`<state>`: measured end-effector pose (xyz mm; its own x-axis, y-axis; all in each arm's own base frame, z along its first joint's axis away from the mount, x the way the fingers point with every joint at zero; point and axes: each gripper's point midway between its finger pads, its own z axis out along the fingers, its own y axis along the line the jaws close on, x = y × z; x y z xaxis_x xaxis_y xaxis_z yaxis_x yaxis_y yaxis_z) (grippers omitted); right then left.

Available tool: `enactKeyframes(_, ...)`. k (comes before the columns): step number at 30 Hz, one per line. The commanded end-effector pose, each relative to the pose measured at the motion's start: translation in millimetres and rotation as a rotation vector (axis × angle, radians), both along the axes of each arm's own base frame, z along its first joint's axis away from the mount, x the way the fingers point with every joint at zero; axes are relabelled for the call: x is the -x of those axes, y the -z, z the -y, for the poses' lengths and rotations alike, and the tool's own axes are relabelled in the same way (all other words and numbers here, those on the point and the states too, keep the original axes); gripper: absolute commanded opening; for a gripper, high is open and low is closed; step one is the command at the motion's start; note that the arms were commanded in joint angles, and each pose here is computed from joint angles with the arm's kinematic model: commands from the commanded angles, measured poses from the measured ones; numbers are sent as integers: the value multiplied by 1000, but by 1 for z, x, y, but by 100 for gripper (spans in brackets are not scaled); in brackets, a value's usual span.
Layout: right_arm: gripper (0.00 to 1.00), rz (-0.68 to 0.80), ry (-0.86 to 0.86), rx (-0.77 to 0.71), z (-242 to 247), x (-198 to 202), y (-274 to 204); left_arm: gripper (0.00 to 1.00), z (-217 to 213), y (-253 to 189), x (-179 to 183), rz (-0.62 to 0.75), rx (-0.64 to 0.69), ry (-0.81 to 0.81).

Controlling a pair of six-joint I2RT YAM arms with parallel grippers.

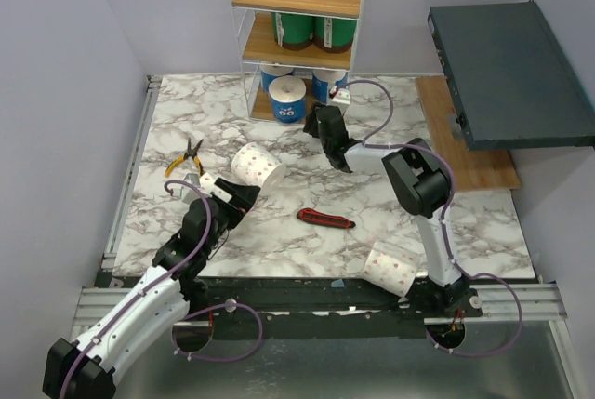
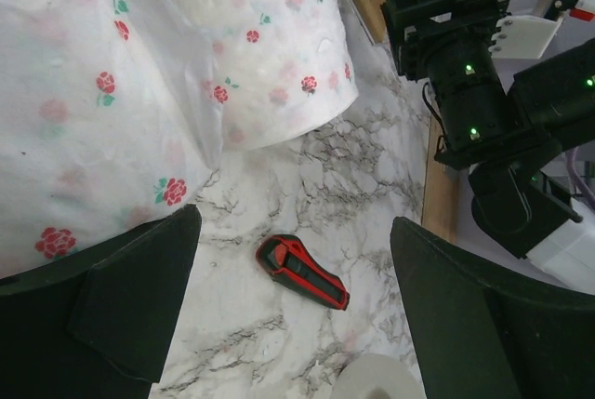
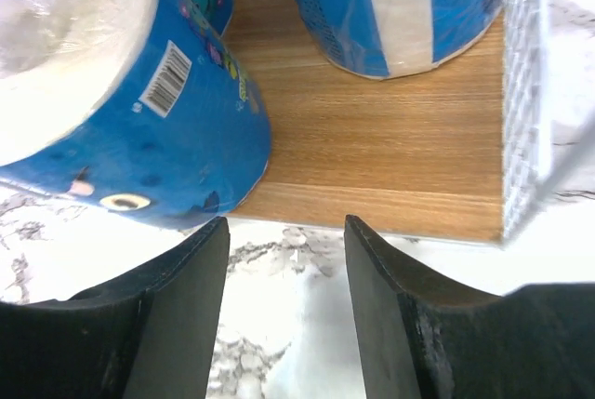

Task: Place and organize the paper towels onto the shelf
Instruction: Adjust the paper towel on the shelf.

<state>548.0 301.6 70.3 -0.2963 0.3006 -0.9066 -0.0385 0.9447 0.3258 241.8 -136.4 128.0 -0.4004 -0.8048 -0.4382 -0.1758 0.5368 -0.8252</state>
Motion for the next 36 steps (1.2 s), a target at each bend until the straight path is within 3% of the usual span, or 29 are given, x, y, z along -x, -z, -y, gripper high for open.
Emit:
enactKeyframes(1, 56, 92, -63, -32, 3, 15, -54, 94, -12, 21, 4, -49, -54, -34)
enactKeyframes(4, 55, 83, -115, -49, 1, 28, -65, 94, -11, 21, 4, -47, -47, -31)
enactKeyframes(10, 39, 89, -377, -153, -41, 59, -80, 94, -9, 21, 5, -47, -39, -20)
enactKeyframes(15, 30, 97, -468, -157, -72, 70, -73, 94, -11, 18, 7, -37, -46, -21)
enactKeyframes(22, 3, 124, -482, -176, -101, 66, -64, 94, -14, 19, 10, -27, -45, -29)
enactKeyframes(36, 1, 148, -248, -209, -104, 24, -29, 94, -16, 25, 10, -38, -57, -34)
